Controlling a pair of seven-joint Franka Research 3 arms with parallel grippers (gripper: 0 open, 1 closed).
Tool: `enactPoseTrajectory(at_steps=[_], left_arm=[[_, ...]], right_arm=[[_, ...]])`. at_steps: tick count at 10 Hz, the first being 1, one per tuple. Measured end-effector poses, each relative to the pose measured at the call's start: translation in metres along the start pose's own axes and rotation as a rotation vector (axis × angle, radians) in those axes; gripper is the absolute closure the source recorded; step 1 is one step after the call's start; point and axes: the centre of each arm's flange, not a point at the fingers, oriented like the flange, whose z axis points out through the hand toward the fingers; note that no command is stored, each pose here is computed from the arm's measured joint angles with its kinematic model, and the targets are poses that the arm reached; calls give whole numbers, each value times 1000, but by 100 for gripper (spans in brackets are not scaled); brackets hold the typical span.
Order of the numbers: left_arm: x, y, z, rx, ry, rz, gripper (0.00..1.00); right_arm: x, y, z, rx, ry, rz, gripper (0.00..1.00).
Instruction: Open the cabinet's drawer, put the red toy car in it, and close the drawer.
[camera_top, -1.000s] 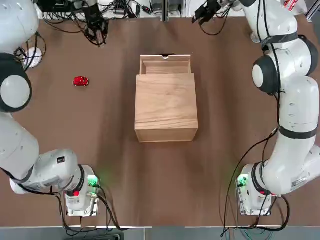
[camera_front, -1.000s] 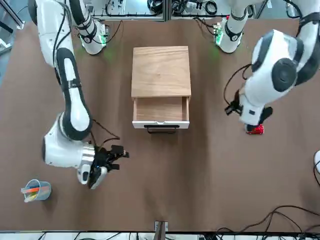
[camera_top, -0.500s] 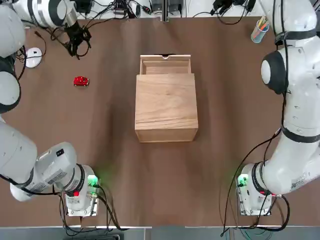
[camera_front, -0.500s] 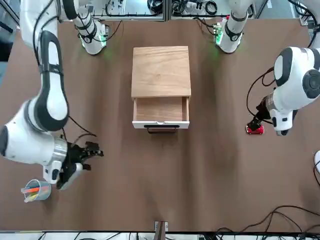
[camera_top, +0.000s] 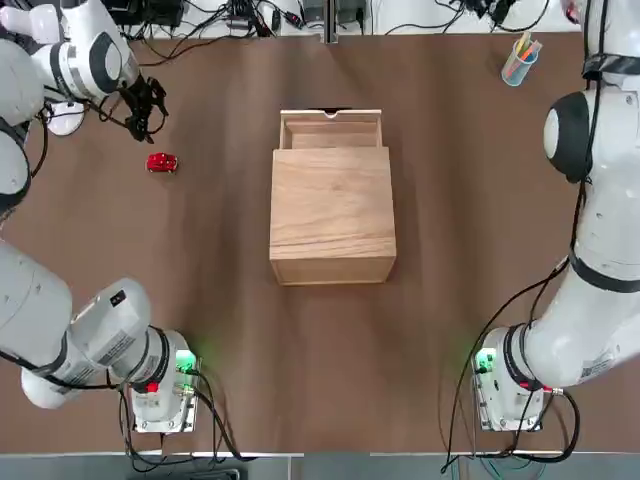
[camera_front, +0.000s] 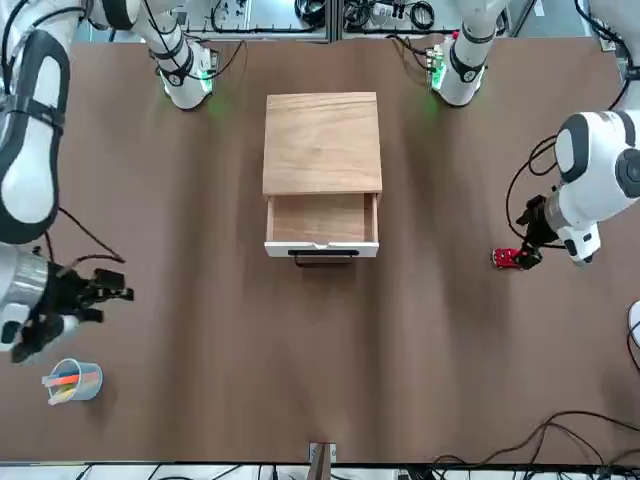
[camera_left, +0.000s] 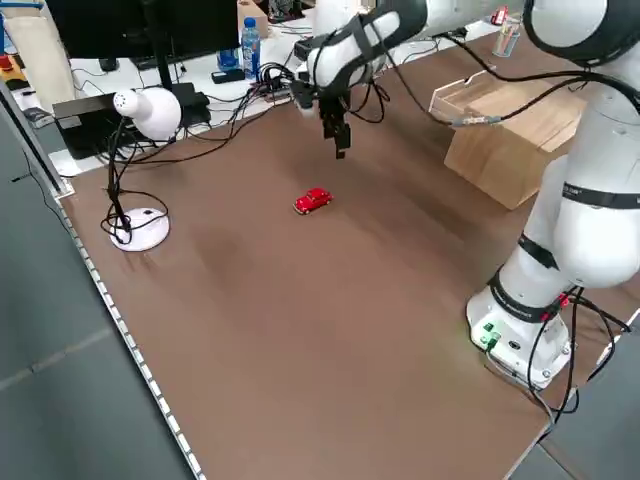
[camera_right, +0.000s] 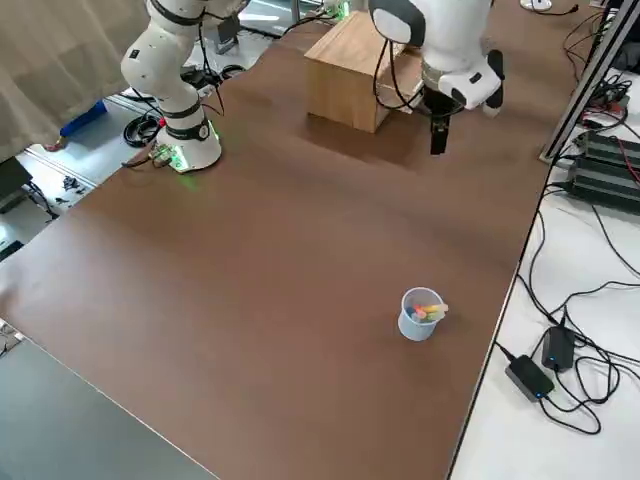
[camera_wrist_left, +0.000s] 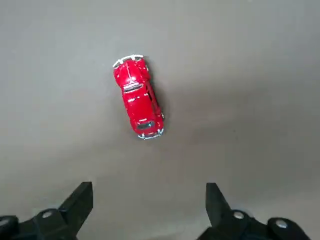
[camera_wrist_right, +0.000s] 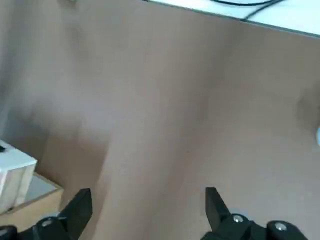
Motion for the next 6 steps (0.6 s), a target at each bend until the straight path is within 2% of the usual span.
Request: enactPoseTrajectory(at_steps=[3,6], left_arm=[[29,-5,36,-23,-44,-139,0],[59,-17,69,-21,-70,-196,0]], right_arm=[[-9,19,-33,-174,-18,101,0],[-29,32,-89,-210,54,177,0]])
